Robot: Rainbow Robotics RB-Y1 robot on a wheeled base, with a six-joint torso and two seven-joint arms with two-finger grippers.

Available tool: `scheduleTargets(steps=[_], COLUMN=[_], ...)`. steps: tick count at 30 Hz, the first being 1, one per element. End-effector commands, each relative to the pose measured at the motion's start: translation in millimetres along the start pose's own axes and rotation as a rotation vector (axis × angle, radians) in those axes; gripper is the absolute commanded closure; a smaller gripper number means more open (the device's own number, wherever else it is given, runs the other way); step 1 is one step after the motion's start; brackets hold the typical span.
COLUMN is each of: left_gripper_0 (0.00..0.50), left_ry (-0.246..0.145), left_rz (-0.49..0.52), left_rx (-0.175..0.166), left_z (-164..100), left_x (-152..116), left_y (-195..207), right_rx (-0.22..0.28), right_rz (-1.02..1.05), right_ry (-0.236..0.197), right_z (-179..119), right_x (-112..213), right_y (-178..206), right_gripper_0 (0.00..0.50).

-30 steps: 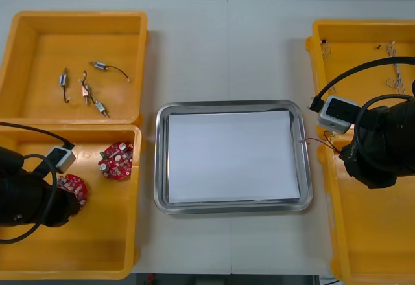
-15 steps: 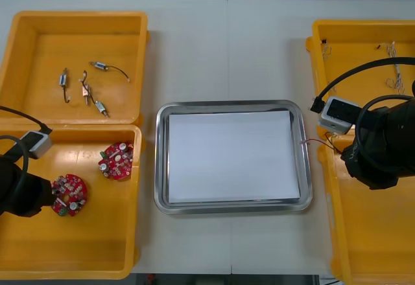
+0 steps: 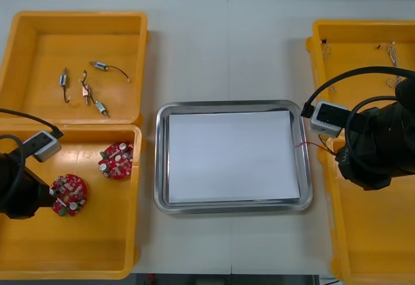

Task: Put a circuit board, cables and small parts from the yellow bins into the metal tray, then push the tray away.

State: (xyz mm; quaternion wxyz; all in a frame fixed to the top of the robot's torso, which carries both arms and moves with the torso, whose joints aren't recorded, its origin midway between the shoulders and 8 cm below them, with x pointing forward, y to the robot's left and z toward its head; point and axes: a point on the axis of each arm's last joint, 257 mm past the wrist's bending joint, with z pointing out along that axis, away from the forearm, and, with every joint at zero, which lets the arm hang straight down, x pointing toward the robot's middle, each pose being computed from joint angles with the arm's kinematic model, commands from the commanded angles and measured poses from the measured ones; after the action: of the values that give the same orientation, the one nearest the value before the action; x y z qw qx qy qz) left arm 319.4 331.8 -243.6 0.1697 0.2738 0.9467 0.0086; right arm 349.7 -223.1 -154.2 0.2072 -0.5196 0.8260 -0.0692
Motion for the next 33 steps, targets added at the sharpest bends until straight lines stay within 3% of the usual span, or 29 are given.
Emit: scheduleTargets(steps=[1, 20, 29, 33], left_gripper_0=[0.0, 0.0, 0.0, 0.0], left_ry=[-0.044, -0.108, -0.126, -0.114], left_rz=[0.119, 0.237, 0.236, 0.241], left_rx=[-0.008, -0.007, -0.016, -0.022], left_z=[-1.4, 26.7, 48.3, 52.8], left_x=[-6.8, 5.5, 17.9, 25.5], left_y=[-4.5, -16.4, -8.6, -4.5], right_rx=[0.04, 0.036, 0.034, 0.033], right_rz=[0.018, 0.022, 0.024, 0.025], right_ry=[0.031, 0.06, 0.066, 0.066], right_z=[-5.6, -5.9, -5.6, -5.5], right_x=[7.0, 14.3, 15.6, 15.5], right_y=[-13.8, -12.7, -12.3, -11.9], right_gripper_0=[0.5, 0.5, 0.5, 0.5])
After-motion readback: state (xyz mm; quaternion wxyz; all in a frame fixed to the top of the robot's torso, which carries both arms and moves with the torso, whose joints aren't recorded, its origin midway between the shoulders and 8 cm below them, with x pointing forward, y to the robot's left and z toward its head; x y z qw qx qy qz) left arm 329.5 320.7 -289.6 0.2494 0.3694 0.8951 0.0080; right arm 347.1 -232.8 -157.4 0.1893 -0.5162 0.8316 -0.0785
